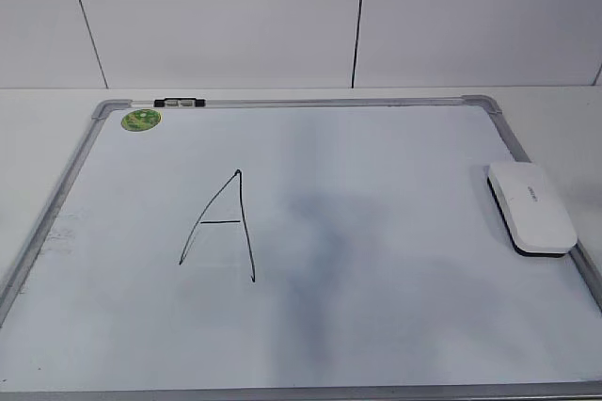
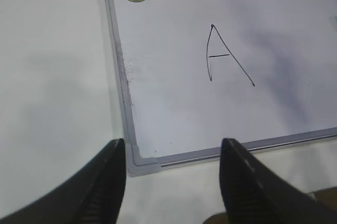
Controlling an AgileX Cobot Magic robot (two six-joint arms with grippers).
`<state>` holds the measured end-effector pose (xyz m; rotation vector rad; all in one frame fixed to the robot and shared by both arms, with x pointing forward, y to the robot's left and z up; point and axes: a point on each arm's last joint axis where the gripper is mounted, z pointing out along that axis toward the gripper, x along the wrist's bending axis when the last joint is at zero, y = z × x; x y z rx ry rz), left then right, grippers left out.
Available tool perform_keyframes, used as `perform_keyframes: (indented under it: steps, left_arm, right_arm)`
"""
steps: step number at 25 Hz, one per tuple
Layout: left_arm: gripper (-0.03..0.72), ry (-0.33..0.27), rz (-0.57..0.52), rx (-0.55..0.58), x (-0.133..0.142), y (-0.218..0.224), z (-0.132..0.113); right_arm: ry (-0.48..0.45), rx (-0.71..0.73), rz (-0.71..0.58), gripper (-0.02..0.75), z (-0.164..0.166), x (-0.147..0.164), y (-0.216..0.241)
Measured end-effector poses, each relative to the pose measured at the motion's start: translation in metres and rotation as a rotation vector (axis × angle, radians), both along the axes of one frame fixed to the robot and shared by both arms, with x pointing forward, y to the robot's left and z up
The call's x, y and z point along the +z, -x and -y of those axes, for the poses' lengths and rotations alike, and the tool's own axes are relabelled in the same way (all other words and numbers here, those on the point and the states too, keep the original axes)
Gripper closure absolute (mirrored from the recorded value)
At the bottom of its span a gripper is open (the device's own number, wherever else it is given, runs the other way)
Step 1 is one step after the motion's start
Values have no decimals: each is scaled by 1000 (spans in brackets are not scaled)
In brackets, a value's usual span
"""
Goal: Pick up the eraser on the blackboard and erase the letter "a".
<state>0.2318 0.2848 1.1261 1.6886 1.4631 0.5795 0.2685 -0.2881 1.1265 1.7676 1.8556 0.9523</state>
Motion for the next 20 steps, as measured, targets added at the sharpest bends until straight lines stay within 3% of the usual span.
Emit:
perform_keyframes:
  steps: [7,20]
  left_arm:
    - [260,-21,9,12,-22,9,-3]
    - [262,-56,-84,28,-70,4,-5]
  right_arm:
    - [10,20,59,143,6,-26,26]
    - [135,56,148,144,17,-75,49]
